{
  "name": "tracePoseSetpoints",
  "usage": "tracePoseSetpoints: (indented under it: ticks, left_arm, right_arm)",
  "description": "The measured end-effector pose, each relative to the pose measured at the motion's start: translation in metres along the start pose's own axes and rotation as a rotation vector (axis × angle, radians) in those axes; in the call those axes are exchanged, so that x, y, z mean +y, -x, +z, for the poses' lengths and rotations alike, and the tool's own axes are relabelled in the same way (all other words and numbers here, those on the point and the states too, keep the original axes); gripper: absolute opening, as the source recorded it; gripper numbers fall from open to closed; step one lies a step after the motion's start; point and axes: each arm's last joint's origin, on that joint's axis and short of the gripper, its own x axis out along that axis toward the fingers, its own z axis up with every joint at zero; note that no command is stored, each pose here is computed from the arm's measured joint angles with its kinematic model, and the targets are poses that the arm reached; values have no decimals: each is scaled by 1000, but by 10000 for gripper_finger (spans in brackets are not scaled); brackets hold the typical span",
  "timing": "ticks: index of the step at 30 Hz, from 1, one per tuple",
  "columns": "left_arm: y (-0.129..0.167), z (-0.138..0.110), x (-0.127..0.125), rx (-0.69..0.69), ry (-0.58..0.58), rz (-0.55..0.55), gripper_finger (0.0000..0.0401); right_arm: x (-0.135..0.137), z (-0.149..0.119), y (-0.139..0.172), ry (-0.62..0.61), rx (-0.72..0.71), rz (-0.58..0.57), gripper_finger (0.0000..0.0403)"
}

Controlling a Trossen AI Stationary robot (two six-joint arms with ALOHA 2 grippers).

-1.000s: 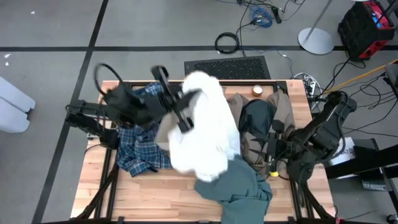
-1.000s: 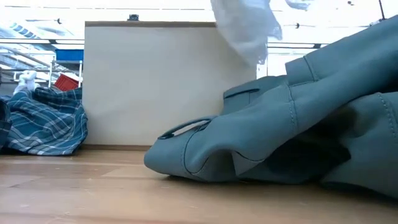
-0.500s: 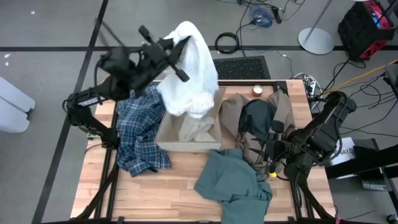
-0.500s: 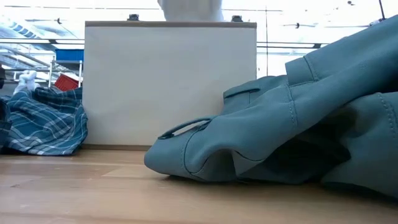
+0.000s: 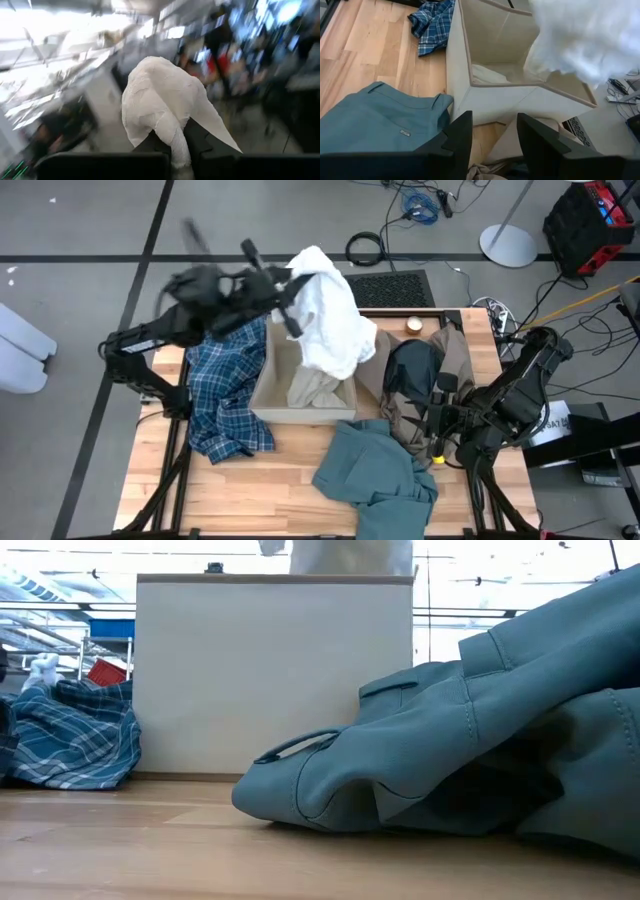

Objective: Sort clothes
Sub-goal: Put the white dress into the laundry organizer

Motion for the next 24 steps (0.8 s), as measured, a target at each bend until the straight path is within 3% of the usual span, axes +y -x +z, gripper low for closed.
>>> tracePoseSetpoints:
  ticks: [4,9,16,24]
  left_arm:
    - [23,26,9,-142,60,-25,14]
    - [38,33,14,-116,63,-27,13]
    - [36,23,11,16,27,18,13]
    - [6,-10,-9,187,-44,8,13]
  right_arm:
    - [0,0,0,0,1,0,141]
    - [0,0,0,-2,0,0,141]
    - [0,0,0,-20,-12,-17,141]
    - [0,0,0,-21,-14,-19,141]
